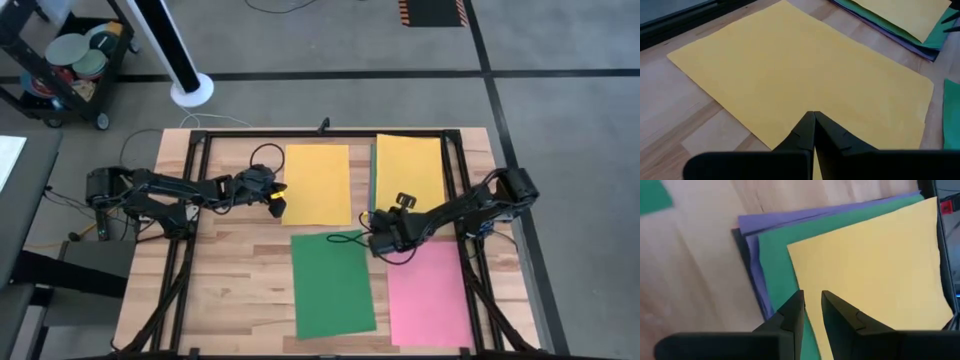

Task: Organize paper
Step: Stack the yellow paper on top of the yellow paper

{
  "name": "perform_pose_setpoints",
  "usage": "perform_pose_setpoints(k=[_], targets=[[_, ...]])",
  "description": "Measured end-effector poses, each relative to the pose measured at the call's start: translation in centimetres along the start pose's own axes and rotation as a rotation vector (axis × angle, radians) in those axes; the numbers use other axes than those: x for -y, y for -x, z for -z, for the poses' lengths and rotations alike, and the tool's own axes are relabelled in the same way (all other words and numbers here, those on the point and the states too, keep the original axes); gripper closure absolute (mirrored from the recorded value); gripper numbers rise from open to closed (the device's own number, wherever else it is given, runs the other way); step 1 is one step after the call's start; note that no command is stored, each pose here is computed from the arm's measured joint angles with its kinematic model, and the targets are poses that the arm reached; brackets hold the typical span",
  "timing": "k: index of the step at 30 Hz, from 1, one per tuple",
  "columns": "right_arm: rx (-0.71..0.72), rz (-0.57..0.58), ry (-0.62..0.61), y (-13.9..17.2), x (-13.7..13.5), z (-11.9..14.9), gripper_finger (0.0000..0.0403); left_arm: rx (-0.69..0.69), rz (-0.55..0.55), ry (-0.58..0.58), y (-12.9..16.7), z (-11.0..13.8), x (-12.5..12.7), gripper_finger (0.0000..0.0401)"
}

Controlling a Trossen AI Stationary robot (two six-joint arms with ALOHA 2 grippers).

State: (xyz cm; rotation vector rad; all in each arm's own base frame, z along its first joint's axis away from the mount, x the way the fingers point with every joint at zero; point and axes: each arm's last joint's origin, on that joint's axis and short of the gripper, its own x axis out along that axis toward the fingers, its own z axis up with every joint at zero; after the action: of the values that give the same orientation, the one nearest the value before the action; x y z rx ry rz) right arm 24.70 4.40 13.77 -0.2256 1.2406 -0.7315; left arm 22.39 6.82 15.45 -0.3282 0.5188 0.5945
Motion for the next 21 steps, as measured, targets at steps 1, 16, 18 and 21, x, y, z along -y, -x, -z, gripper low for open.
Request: perform_pose_setpoints(k=[1, 16, 18, 21], targets=[[-0.004, 0.003, 0.004, -0.1, 0.1, 0.0, 0.0336, 0.0, 0.0, -0.004, 0.0, 0.0, 0.0, 0.0401], [-0.02, -0.02, 0.007, -2.1, -0.2, 1.3, 0.0336, 0.001, 0.0, -0.012, 0.0, 0.0, 0.0, 0.0401], [-0.022, -0.019, 0.011, -2.4, 0.0, 1.3, 0.0336, 0.001, 0.0, -0.012, 0.0, 0.0, 0.0, 0.0401], [-0.013, -0.022, 0.009, -2.8, 0.0, 1.4, 0.0336, 0.002, 0.001, -0.012, 0.0, 0.0, 0.0, 0.0401]])
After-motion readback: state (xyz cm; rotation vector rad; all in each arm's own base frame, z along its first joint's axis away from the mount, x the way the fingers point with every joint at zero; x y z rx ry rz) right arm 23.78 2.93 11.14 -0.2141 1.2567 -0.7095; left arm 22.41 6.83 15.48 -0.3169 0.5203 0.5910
